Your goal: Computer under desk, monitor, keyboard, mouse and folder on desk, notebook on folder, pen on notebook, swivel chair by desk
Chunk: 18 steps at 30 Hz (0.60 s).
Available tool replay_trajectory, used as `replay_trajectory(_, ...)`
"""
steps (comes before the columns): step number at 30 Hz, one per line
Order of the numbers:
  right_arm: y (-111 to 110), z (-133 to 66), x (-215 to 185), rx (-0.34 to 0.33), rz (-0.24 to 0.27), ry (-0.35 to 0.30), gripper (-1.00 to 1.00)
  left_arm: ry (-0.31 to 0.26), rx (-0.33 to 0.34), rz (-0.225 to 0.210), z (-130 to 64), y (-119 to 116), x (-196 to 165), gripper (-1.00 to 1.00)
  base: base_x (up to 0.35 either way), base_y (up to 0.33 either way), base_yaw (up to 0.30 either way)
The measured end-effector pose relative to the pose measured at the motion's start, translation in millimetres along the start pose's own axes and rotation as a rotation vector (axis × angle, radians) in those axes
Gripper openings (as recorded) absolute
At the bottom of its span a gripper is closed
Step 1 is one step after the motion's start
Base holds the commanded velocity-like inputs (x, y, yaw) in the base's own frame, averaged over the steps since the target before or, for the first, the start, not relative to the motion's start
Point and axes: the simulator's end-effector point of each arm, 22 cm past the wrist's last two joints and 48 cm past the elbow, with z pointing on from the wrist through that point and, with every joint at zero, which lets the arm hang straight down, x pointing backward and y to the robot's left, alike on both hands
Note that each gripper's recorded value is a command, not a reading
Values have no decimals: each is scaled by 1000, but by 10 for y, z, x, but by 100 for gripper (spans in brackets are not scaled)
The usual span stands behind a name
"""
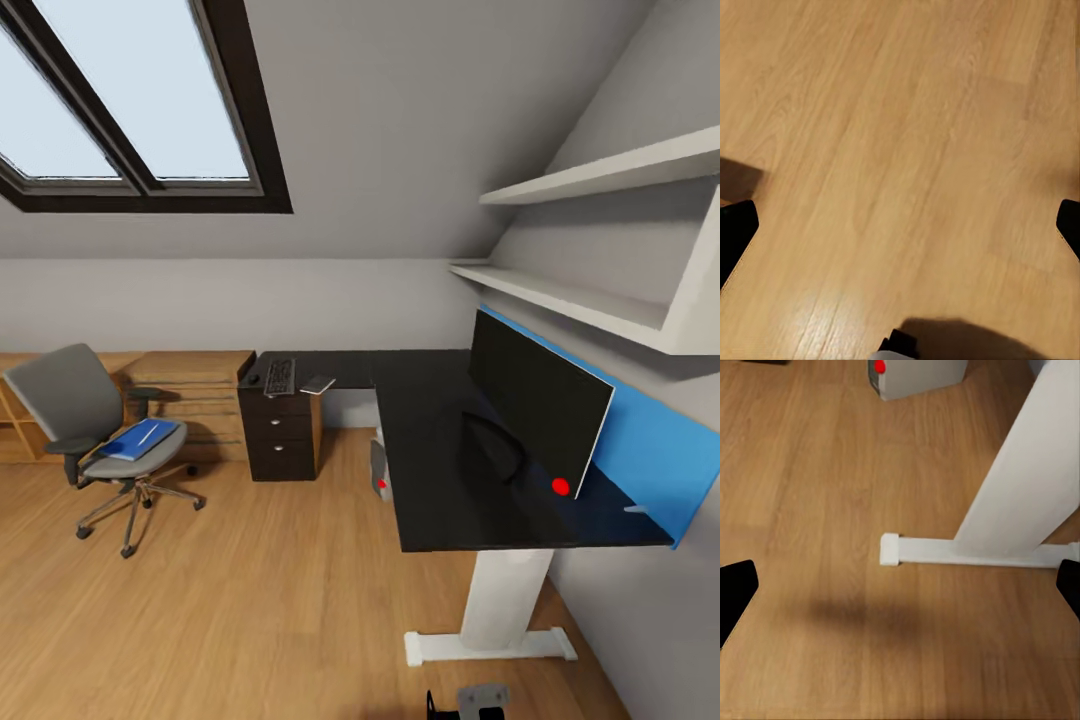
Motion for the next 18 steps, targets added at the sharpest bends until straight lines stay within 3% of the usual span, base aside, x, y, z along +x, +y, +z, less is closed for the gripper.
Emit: replay_trajectory(18,-1,0,-15,0,0,-3,100,-3,1,-1,-2,-6,-12,100,280,223,-16)
